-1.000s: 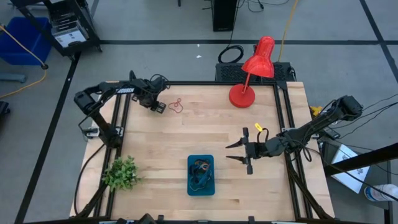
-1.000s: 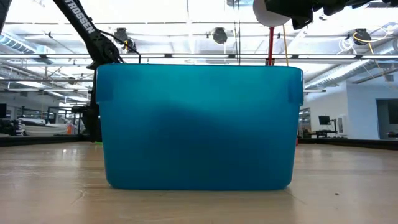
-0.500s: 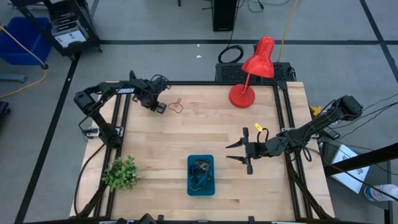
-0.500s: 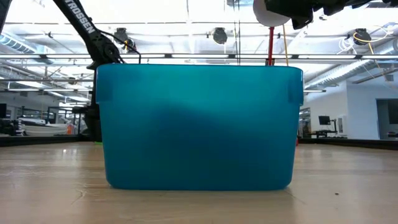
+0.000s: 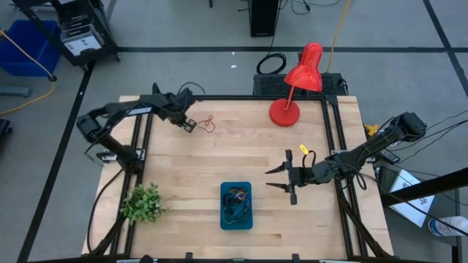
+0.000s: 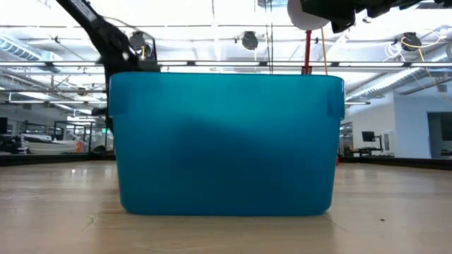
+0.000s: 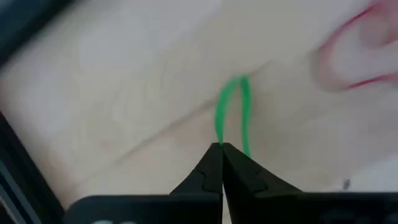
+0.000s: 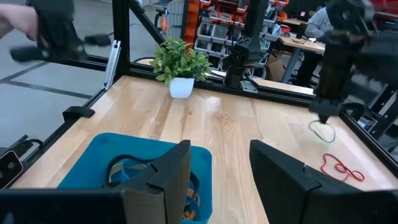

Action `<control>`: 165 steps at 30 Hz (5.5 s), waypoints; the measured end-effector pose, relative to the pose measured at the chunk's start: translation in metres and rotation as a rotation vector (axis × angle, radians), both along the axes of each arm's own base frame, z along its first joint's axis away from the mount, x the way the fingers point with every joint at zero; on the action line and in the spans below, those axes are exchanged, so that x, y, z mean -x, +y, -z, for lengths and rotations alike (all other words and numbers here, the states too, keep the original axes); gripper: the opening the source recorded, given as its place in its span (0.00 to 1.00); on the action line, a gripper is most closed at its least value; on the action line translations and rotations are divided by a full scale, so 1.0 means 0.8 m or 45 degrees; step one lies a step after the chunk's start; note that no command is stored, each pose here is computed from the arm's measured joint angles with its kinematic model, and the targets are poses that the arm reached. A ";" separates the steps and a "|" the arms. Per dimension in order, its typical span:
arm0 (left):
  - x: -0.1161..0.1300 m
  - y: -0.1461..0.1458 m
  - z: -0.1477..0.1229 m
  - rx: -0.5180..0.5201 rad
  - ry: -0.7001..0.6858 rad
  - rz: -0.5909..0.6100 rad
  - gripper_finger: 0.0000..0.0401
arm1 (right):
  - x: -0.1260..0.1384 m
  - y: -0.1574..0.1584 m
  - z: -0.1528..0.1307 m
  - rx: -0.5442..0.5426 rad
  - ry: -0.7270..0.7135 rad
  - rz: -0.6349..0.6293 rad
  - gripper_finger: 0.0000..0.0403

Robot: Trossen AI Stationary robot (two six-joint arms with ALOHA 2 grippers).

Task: Pick and place rubber bands into bin
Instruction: Put the green rubber band into the blue bin, then put the red rubber band into the blue bin

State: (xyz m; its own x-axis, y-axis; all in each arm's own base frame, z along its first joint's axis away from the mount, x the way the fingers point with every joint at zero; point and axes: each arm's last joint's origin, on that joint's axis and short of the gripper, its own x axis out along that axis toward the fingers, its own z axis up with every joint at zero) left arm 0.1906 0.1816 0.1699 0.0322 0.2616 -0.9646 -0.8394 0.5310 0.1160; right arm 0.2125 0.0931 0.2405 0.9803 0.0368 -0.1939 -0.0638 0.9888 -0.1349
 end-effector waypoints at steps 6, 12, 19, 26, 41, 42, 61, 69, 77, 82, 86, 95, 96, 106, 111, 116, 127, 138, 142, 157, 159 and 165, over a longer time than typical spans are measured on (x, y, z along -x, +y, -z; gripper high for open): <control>0.007 -0.030 -0.072 -0.207 -0.275 0.081 0.01 | 0.000 0.000 0.000 0.000 0.000 0.000 0.40; 0.022 -0.073 -0.143 -0.376 -0.692 0.274 0.01 | 0.000 0.000 0.000 0.000 0.000 0.001 0.40; 0.036 -0.130 -0.207 -0.469 -1.207 0.708 0.01 | 0.000 0.000 0.000 0.028 -0.002 -0.006 0.40; 0.025 -0.175 -0.223 -0.428 -1.410 1.032 0.01 | 0.000 0.000 0.000 0.029 -0.002 -0.006 0.40; -0.079 -0.278 -0.149 -0.332 -1.110 1.536 0.01 | 0.000 0.000 0.000 0.036 -0.003 -0.006 0.40; -0.087 -0.284 -0.140 -0.320 -1.083 1.555 0.00 | 0.000 0.000 0.000 0.042 -0.003 -0.007 0.40; -0.163 -0.331 0.004 -0.095 -0.773 1.575 0.01 | 0.000 0.000 0.000 0.051 -0.002 -0.009 0.40; -0.166 -0.330 0.009 -0.068 -0.779 1.472 0.08 | 0.000 0.000 0.000 0.051 -0.001 -0.010 0.40; -0.167 -0.330 0.006 -0.074 -0.799 1.469 0.09 | 0.000 0.000 0.000 0.051 -0.001 -0.010 0.40; -0.167 -0.330 0.006 -0.073 -0.799 1.466 0.09 | 0.000 0.000 0.000 0.050 -0.001 -0.010 0.40; -0.167 -0.330 0.006 -0.071 -0.799 1.464 0.09 | 0.000 0.000 0.000 0.050 -0.001 -0.010 0.40; -0.167 -0.330 0.007 -0.072 -0.798 1.466 0.21 | 0.000 0.000 0.001 0.054 0.006 -0.010 0.40; -0.167 -0.330 0.007 -0.077 -0.796 1.475 0.24 | 0.000 0.000 0.001 0.056 0.010 -0.010 0.40; -0.139 -0.317 -0.067 -0.204 -0.948 1.534 0.46 | 0.000 0.000 0.001 0.058 0.015 -0.011 0.40; -0.107 -0.306 -0.119 -0.358 -1.032 1.554 0.48 | 0.000 0.000 0.002 0.059 0.016 -0.010 0.40; -0.073 -0.282 -0.154 -0.630 -0.971 1.192 0.48 | 0.000 0.000 0.002 0.059 0.016 -0.010 0.40; -0.032 -0.174 -0.160 -0.508 -0.635 0.520 0.48 | 0.000 0.000 0.001 0.059 0.014 -0.010 0.40; -0.053 -0.062 -0.121 -0.253 -0.422 0.282 0.48 | 0.000 0.000 0.001 0.059 0.014 -0.010 0.39; -0.069 -0.036 -0.090 -0.196 -0.326 0.235 0.48 | 0.000 0.000 0.001 0.059 0.014 -0.010 0.40; -0.117 0.028 -0.008 0.026 -0.160 0.191 0.48 | 0.000 0.000 0.002 0.062 0.020 -0.010 0.39; -0.120 0.032 -0.001 0.068 -0.171 0.196 0.48 | 0.001 0.000 0.003 0.068 0.033 -0.010 0.39; -0.123 0.037 0.018 0.139 -0.153 0.215 0.48 | 0.001 -0.001 0.005 0.076 0.048 -0.011 0.40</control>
State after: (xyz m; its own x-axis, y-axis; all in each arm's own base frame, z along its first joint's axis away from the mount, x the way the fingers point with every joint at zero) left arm 0.2891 0.2113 0.1551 0.1830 0.1367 -0.9736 -0.7417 0.6692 -0.0454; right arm 0.2117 0.0927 0.2367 0.9720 0.0323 -0.2328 -0.0783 0.9784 -0.1911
